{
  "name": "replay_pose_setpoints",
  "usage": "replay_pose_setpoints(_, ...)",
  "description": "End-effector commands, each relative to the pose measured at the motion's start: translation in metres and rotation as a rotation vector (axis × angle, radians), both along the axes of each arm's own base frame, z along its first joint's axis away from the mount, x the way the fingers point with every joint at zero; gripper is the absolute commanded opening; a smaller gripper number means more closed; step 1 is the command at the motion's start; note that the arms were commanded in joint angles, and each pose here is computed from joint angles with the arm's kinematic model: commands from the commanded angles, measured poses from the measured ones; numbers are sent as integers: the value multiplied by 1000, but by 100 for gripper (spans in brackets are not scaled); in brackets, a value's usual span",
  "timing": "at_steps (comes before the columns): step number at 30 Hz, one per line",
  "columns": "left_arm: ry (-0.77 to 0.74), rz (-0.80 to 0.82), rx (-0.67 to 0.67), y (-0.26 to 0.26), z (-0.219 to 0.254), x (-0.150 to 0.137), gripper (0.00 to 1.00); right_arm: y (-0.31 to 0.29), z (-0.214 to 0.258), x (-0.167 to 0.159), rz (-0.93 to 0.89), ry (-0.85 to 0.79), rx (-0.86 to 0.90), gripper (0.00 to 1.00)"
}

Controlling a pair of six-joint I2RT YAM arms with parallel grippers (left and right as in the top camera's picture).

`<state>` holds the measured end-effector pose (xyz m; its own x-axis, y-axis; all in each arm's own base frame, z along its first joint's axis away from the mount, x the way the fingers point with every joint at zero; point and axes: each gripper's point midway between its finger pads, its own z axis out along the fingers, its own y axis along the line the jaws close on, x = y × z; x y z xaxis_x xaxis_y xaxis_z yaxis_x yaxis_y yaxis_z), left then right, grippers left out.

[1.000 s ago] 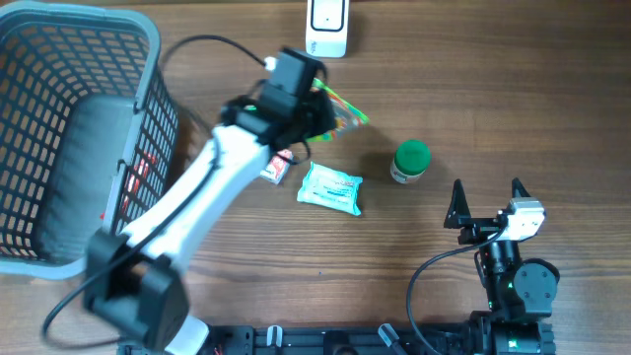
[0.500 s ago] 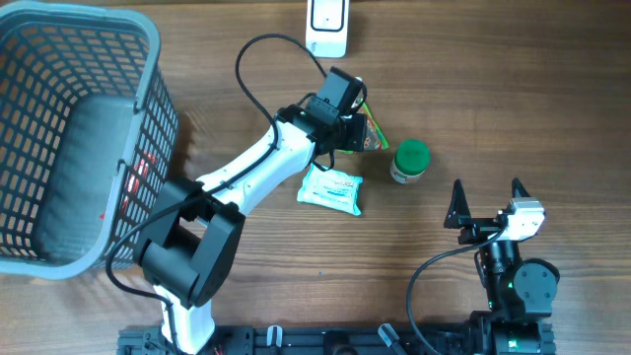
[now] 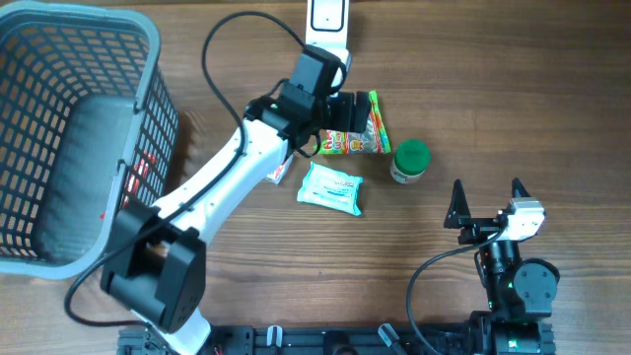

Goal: Scan the item barcode
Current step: 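Swipe the Haribo bag under the scanner and release it on the table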

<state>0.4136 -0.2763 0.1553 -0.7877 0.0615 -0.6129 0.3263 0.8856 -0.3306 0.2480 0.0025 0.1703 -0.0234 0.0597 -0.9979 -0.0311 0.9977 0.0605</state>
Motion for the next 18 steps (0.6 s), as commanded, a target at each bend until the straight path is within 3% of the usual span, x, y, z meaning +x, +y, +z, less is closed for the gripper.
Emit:
replay_pose_setpoints(1, 0, 27, -57, -3, 13, 1, 40, -1, 1, 0, -9, -6, -5, 100)
replay_pose_setpoints(2, -2, 26, -60, -4, 14, 2, 22, -1, 1, 0, -9, -6, -5, 100)
replay_pose_setpoints(4, -15, 24, -69, -5, 17, 4, 4, -1, 1, 0, -9, -6, -5, 100)
replay_pose_setpoints(11, -30, 49, -100, -8, 18, 13, 4, -1, 1, 0, -9, -6, -5, 100)
replay_pose_setpoints(18, 80, 85, -51, -5, -32, 14, 4, -1, 1, 0, -9, -6, -5, 100)
